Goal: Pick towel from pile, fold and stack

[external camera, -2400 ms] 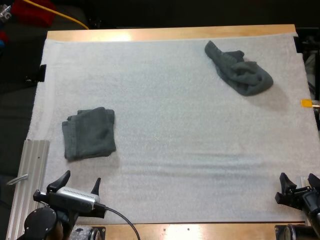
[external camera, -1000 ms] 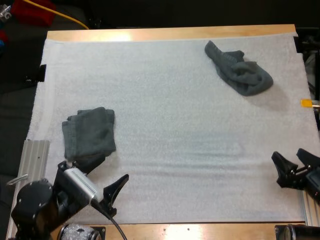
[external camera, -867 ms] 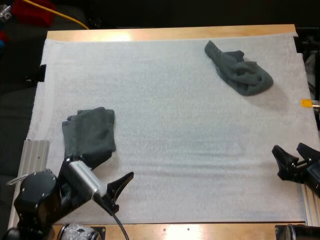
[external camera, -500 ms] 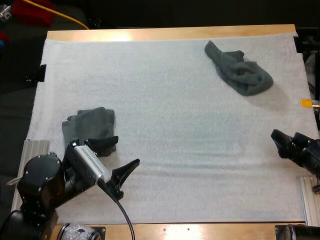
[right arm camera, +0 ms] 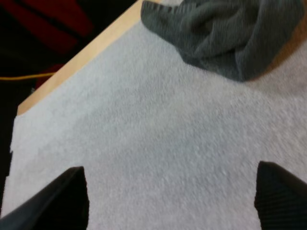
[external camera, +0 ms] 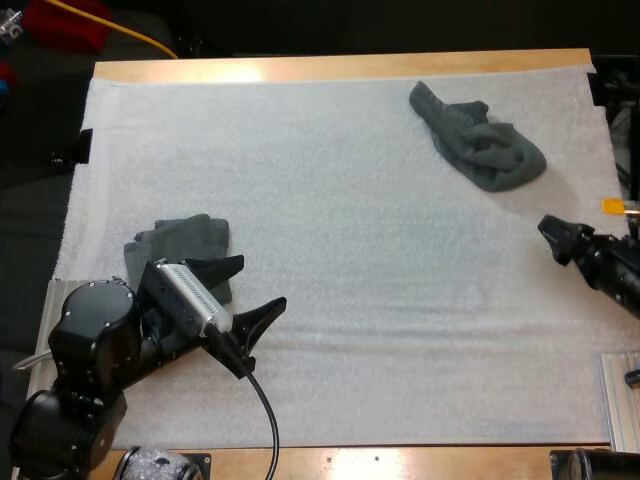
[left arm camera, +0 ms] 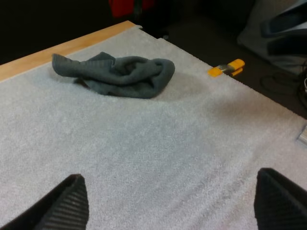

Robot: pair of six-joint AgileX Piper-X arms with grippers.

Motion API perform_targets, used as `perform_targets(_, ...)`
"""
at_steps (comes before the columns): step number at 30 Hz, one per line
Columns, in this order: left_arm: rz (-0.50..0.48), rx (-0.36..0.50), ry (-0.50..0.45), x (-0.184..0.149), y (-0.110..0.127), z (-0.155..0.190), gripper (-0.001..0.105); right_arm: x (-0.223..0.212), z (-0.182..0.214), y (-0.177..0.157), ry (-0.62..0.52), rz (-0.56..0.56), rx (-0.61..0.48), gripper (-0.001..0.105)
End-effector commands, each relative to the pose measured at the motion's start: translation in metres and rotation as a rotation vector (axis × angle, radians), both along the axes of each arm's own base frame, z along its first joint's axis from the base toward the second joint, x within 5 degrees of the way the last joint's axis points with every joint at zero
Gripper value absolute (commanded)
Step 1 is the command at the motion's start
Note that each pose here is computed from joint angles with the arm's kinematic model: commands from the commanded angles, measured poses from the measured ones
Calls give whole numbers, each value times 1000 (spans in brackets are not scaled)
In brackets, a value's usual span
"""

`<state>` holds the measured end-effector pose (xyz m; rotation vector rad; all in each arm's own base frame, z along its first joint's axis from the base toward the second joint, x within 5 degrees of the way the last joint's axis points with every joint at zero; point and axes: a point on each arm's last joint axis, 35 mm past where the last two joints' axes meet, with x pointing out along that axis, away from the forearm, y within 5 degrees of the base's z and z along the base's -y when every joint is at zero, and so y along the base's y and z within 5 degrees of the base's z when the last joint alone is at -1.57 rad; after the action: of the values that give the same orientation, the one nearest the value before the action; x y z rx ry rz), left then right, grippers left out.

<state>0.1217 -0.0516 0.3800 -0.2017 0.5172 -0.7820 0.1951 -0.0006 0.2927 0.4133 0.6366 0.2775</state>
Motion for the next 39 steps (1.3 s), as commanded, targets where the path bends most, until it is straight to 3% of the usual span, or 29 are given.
perform_targets(1, -7, -16, -17, 0, -1, 5, 70, 5, 5, 2, -33, 12, 10, 70)
perform_targets(9, 38, 8, 2, 0, 1, 2, 70, 53, -40, 30, 108, -21, -7, 70)
perform_targets(15, 82, 29, -4, 1, 2, 2, 70, 92, -83, 34, 171, -132, 90, 70)
perform_targets(21, 82, 28, -4, 1, 2, 2, 70, 114, -111, 34, 197, -206, 75, 70)
perform_targets(27, 68, 23, -1, 0, 2, 2, 70, 144, -115, 33, 148, -277, 33, 70)
perform_targets(37, 67, 43, 66, -3, 2, -5, 70, 195, -154, 36, 219, -311, 3, 69)
perform_targets(39, 67, 43, 66, -3, 2, -5, 70, 199, -158, 37, 224, -310, 2, 65)
